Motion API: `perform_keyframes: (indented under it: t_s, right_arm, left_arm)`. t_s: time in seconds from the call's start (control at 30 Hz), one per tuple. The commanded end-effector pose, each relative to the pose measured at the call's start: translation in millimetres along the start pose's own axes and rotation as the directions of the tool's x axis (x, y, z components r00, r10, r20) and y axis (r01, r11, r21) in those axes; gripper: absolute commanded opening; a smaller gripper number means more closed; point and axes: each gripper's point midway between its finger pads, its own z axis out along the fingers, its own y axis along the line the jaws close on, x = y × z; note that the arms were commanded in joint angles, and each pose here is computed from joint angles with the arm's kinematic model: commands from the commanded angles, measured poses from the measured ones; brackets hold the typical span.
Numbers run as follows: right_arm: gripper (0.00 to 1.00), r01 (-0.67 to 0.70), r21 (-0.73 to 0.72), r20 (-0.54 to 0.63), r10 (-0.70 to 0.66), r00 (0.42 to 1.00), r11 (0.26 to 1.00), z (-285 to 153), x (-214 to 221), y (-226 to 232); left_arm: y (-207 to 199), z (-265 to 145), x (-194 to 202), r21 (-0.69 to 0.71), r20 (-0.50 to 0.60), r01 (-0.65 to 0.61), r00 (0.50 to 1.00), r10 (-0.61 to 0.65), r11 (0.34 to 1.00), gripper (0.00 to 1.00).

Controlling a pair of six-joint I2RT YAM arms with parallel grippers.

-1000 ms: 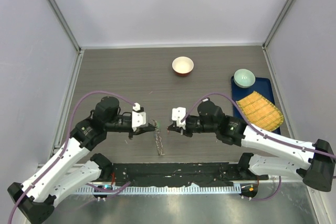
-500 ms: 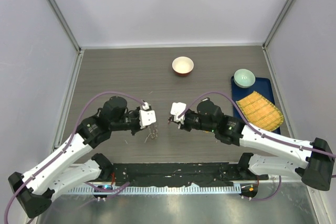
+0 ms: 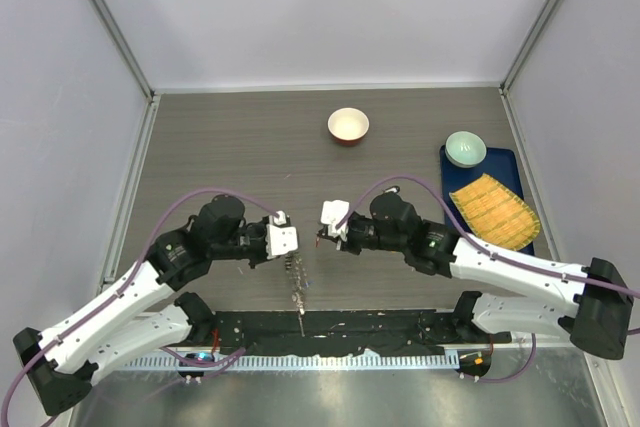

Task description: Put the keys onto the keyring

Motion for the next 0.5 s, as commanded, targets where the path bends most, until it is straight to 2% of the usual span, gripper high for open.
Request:
perform_keyframes:
  t_s: [0.0,0.47]
  right_arm:
    - [0.01,0.016,-0.063,0.083,-0.011,0.997,0.998,12.9,-20.4,7.5]
    - [0.01,0.005,-0.175,0.156,0.023,0.987,0.985,26.9,-30.7,26.1]
  left_arm:
    - [-3.0,2.2,-26.6,0.029,0.128,-0.06,0.99,0.056,0.998,0.0]
    - [2.4,4.9,-32.7,-0.012,0.178,-0.022,0.984,0.024,1.0,0.0]
